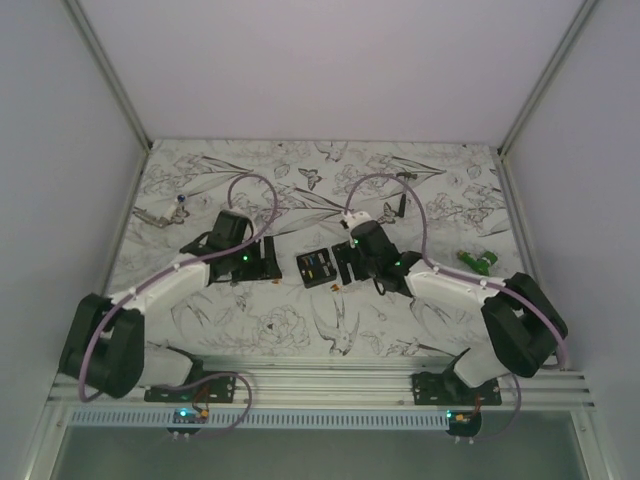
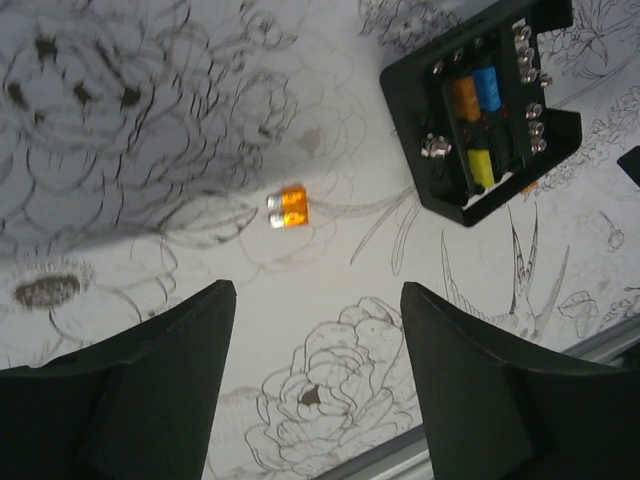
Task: Snap on the fuse box
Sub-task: Pick up the fuse from the center of the board.
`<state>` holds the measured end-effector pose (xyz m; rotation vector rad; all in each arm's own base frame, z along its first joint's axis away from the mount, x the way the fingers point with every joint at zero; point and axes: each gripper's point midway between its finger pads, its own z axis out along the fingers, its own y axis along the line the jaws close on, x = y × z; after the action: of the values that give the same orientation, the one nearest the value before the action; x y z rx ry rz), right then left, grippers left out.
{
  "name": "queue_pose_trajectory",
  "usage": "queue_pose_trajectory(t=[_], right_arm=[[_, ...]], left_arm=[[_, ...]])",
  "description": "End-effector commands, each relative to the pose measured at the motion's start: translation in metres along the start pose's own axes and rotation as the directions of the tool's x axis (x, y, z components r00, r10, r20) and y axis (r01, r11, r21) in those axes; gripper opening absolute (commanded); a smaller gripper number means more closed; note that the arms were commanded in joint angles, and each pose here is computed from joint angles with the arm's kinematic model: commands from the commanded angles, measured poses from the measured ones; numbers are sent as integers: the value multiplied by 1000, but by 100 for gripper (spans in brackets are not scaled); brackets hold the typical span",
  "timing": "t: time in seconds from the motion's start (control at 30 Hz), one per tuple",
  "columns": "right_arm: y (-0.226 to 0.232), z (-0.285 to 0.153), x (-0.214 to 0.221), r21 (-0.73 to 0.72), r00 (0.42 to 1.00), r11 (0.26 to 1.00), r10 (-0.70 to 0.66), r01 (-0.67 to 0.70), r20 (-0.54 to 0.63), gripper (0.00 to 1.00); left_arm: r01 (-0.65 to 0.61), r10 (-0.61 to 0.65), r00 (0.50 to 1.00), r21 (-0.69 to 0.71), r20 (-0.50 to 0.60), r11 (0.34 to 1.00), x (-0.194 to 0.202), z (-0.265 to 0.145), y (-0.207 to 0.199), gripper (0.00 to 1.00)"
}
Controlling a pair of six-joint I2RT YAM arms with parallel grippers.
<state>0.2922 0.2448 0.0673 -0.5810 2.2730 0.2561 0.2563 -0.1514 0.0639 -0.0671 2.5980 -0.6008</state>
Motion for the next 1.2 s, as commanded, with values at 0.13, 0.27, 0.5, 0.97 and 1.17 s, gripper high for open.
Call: queue_pose_trajectory(t=[0.13, 0.27, 0.5, 0.97, 1.17], right_arm=[[-31, -12, 0, 57, 996, 998, 14, -19, 86, 100], [-38, -16, 3, 60, 991, 997, 34, -42, 127, 100], [-47, -18, 10, 68, 989, 996, 48, -58, 138, 99], [-47, -12, 17, 64, 991, 996, 50, -58, 126, 99], [-47, -12, 19, 65, 991, 996, 49, -58, 125, 100]], left_arm=[[-168, 165, 984, -44, -67, 985, -24, 26, 1, 49], [-174, 170, 980, -32, -107, 984, -28, 43, -1, 48], [-148, 146, 973, -1, -179, 989, -22, 66, -2, 48], [-17, 26, 958, 36, -285, 999, 33, 52, -5, 51], [15, -16, 959, -6, -283, 1000, 45, 45, -5, 53]])
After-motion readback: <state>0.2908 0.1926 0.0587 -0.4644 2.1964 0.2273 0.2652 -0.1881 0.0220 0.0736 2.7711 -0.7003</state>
